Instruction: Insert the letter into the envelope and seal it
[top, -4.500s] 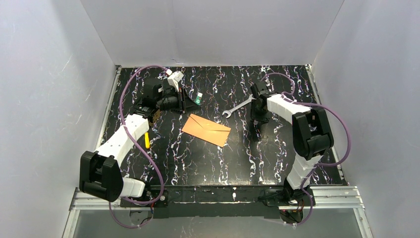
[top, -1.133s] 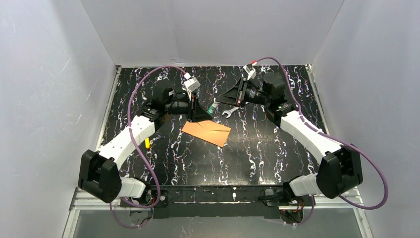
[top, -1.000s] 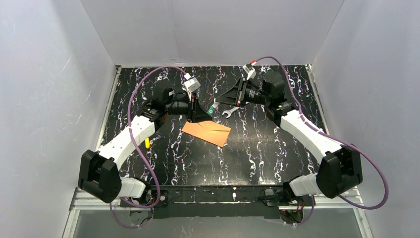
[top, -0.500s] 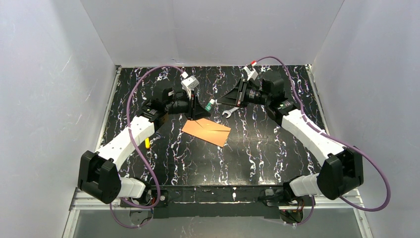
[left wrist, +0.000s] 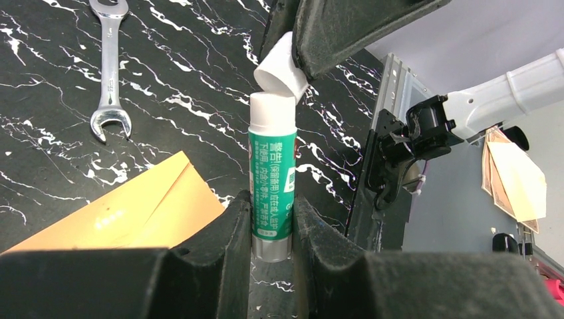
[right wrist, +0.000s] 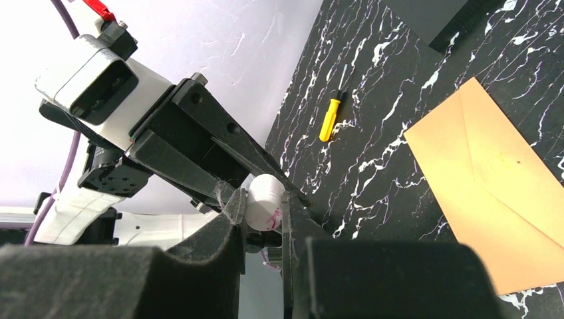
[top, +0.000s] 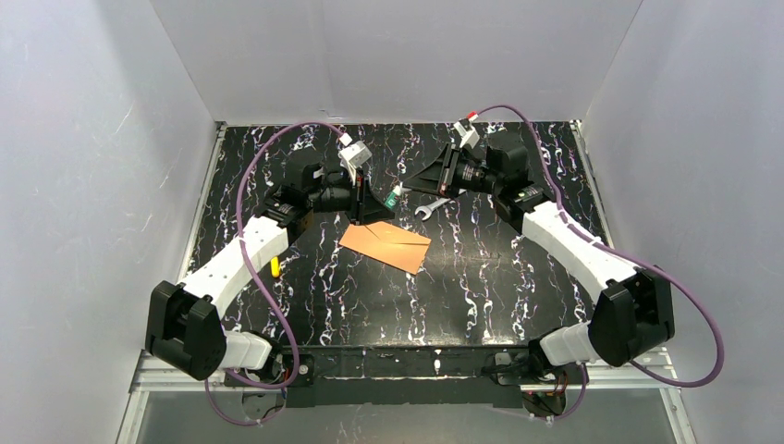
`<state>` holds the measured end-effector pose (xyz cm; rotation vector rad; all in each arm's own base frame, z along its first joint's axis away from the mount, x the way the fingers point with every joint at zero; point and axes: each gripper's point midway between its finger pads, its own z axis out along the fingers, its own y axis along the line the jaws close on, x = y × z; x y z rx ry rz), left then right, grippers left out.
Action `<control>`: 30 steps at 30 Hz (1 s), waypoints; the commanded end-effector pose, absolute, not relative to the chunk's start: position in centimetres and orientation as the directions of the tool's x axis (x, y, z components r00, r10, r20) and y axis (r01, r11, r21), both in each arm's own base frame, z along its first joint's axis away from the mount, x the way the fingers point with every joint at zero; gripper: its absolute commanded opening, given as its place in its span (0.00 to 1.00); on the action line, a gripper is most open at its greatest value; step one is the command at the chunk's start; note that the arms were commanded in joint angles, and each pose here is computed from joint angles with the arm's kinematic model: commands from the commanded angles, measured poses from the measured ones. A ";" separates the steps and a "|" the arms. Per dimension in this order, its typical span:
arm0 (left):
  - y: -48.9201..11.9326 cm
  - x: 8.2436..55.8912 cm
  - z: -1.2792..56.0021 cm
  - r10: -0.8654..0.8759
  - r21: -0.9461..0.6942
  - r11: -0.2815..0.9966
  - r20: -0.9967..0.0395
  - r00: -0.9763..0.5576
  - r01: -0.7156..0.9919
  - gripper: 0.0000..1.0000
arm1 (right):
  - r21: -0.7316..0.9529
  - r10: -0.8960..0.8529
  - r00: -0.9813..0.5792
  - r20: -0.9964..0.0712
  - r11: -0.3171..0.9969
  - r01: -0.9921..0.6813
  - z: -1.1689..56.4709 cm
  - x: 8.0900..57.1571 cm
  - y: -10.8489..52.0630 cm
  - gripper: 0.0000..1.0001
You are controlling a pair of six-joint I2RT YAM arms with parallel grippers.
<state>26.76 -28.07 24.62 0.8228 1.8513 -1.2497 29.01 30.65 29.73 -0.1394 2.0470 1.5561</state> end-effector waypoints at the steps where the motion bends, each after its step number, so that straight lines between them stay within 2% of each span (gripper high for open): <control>1: -28.6 25.0 27.7 0.098 -0.399 0.200 -0.901 -0.424 0.895 0.00 | 0.839 0.273 -0.799 -0.536 0.273 -0.470 32.8 29.7 31.3 0.01; 12: -27.1 25.2 25.6 0.272 -0.177 0.198 -0.935 -0.227 0.964 0.00 | 0.847 0.012 -0.887 -0.462 0.301 -0.437 29.5 26.7 31.7 0.01; 19: -27.2 25.6 25.8 0.323 -0.108 0.156 -0.934 -0.154 0.982 0.00 | 0.844 -0.066 -0.894 -0.444 0.305 -0.442 28.4 25.7 32.8 0.01; 25: -26.6 26.5 25.3 0.407 -0.040 0.170 -0.907 -0.107 0.985 0.00 | 0.834 -0.158 -0.906 -0.393 0.354 -0.424 26.1 24.8 33.4 0.01; 30: -26.9 27.4 26.1 0.393 -0.021 0.185 -0.915 -0.094 0.982 0.00 | 0.825 -0.203 -0.901 -0.384 0.362 -0.433 25.3 24.1 33.8 0.01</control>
